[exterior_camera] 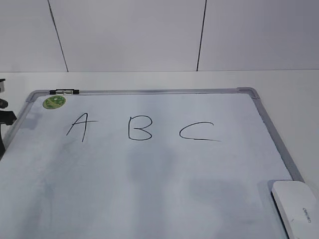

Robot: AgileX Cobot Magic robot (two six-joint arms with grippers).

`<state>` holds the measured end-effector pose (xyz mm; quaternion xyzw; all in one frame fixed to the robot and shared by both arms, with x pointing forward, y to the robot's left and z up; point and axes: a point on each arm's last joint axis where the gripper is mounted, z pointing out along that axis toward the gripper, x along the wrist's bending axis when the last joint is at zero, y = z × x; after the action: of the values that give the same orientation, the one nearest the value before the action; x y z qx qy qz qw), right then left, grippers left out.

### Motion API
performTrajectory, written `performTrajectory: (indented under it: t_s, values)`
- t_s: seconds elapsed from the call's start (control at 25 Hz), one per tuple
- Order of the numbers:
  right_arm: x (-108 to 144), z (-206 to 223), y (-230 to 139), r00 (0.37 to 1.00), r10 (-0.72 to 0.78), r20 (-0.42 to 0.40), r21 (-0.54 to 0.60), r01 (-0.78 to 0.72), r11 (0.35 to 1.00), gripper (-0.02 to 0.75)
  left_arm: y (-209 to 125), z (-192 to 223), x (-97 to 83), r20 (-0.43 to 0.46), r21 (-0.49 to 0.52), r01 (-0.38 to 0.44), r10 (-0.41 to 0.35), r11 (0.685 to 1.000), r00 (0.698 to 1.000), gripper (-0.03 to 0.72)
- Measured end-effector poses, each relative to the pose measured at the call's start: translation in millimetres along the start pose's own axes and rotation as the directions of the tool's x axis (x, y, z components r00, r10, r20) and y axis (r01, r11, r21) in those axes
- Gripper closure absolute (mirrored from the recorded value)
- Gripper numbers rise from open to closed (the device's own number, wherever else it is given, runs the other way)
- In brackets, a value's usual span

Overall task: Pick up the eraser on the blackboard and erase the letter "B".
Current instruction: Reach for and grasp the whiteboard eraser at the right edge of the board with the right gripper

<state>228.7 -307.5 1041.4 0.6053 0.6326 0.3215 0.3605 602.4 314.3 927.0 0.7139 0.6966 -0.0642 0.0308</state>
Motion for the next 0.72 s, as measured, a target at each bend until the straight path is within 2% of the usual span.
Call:
performTrajectory:
  t_s: [0.4,0.72]
  values:
    - [-1,-2,1,1.0,0.004,0.01,-0.003,-0.004,1.0,0.19,0,1,-0.4,0.006,0.004,0.012,-0.012,1.0,1.0,0.669]
    - [2,-11,6,0.998,0.06,-0.032,0.089,-0.057,0.994,0.19,0,0,-0.5,0.007,0.007,0.013,-0.013,1.0,1.0,0.673]
